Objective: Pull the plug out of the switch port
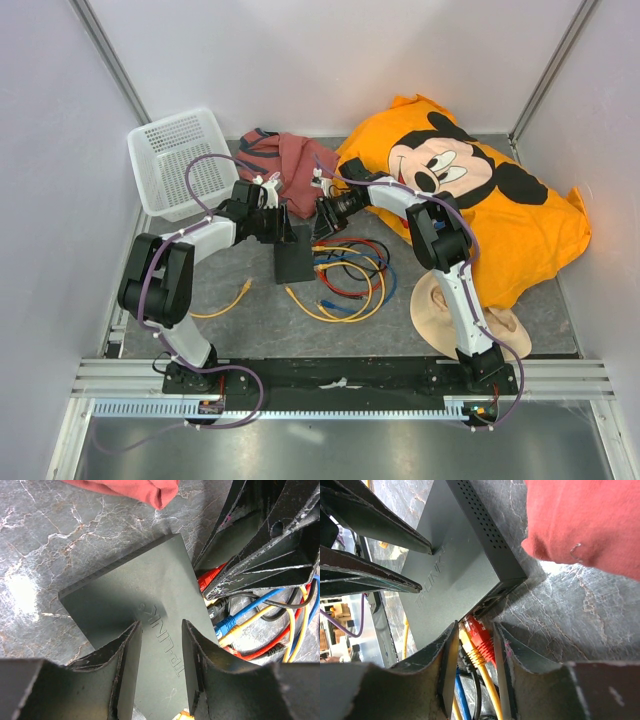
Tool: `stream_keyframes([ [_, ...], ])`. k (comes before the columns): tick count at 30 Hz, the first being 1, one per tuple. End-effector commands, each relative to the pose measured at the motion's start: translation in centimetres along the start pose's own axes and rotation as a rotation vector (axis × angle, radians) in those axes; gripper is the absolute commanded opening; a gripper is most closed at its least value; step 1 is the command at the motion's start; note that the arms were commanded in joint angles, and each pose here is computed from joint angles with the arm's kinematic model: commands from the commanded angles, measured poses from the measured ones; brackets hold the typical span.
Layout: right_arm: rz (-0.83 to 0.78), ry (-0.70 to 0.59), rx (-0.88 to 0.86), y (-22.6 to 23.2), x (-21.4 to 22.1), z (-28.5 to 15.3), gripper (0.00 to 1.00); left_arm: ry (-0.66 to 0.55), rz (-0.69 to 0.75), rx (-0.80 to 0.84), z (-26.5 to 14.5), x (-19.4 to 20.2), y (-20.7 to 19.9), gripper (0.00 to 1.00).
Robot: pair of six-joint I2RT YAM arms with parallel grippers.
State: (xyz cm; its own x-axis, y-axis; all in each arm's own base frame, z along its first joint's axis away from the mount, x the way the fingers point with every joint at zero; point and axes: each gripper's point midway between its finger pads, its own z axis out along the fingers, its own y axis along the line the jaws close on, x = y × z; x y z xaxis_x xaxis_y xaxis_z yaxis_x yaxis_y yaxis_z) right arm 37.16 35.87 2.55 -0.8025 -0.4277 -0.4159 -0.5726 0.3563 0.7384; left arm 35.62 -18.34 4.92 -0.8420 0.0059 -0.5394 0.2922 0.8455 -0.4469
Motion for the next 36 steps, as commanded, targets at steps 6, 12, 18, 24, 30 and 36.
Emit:
stream_keyframes([
  [6, -0.030, 0.076, 0.189, -4.7, 2.4, 2.0, 0.38, 0.065, -0.005, -0.063, 1.1, 2.1, 2.0, 0.46],
  [12, -0.067, 0.087, 0.265, -5.1, 2.2, 2.0, 0.32, 0.051, -0.002, -0.070, 1.5, 1.4, 2.1, 0.47],
  [18, -0.144, 0.139, 0.379, -5.5, 2.9, 1.7, 0.18, 0.043, 0.005, -0.065, 1.8, 0.9, 2.1, 0.47],
  [24, -0.181, 0.230, 0.427, -5.6, 4.6, 1.8, 0.09, 0.030, 0.012, -0.075, 1.8, 0.9, 2.4, 0.47],
  [30, -0.217, 0.278, 0.446, -5.0, 5.4, 1.6, 0.00, 0.040, 0.012, -0.075, 2.0, 1.0, 2.4, 0.46],
  [36, -0.237, 0.343, 0.516, -6.1, 6.8, 0.5, 0.00, 0.043, 0.006, -0.080, 1.9, 1.4, 2.5, 0.46],
])
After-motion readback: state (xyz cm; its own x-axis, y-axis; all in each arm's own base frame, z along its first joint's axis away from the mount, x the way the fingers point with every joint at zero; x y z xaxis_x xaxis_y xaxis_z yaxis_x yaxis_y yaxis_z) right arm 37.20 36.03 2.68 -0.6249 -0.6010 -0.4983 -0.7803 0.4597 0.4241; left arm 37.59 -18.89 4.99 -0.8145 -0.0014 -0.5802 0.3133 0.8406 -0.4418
